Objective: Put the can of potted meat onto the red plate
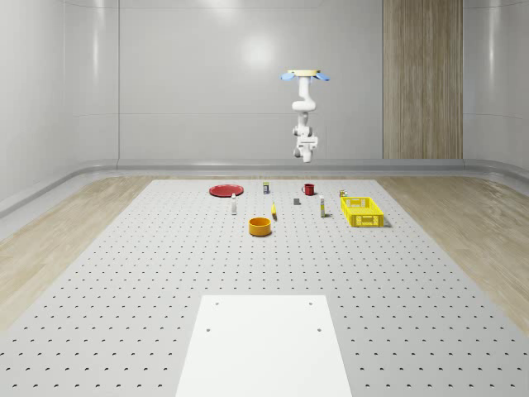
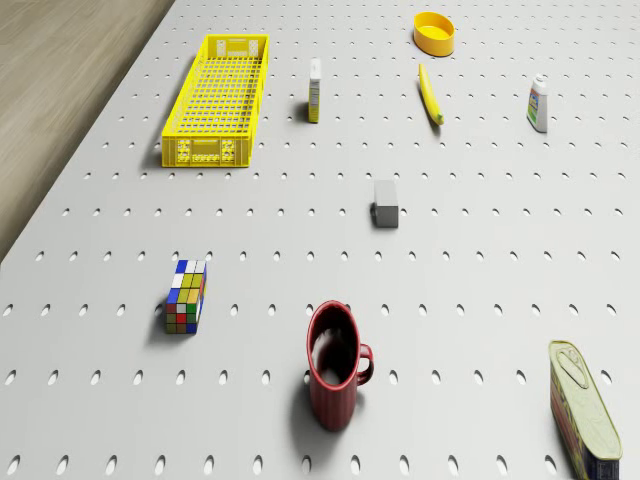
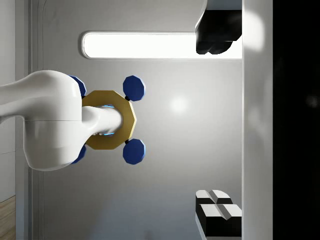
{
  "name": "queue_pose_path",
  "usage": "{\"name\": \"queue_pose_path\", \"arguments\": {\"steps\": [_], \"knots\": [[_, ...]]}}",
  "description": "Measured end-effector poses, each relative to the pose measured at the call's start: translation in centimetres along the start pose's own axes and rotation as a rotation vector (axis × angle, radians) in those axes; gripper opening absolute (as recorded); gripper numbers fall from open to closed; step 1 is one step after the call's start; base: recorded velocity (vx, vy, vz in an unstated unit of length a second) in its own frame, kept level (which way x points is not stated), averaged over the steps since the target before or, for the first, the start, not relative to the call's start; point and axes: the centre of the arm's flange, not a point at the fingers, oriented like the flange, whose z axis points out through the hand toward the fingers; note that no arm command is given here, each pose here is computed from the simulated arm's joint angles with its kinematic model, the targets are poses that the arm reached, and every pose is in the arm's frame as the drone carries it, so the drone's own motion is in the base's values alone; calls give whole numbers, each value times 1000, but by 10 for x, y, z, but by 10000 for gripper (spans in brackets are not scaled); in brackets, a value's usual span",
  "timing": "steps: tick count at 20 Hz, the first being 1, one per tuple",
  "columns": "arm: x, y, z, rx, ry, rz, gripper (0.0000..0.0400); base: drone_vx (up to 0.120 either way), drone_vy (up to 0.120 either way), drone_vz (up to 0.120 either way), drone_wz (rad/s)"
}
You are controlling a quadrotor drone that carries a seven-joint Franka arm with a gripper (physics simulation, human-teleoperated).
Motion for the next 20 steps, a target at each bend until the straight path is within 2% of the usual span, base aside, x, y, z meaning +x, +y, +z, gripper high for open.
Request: {"name": "queue_pose_path", "arguments": {"steps": [11,16,18,20], "knots": [[0,0,-12,6,6,0,400,0,-120,0,0],[0,0,-12,8,9,0,400,120,-120,0,0],[0,0,-12,9,10,0,400,0,-120,0,0],[0,0,-12,10,12,0,400,100,-120,0,0]]}}
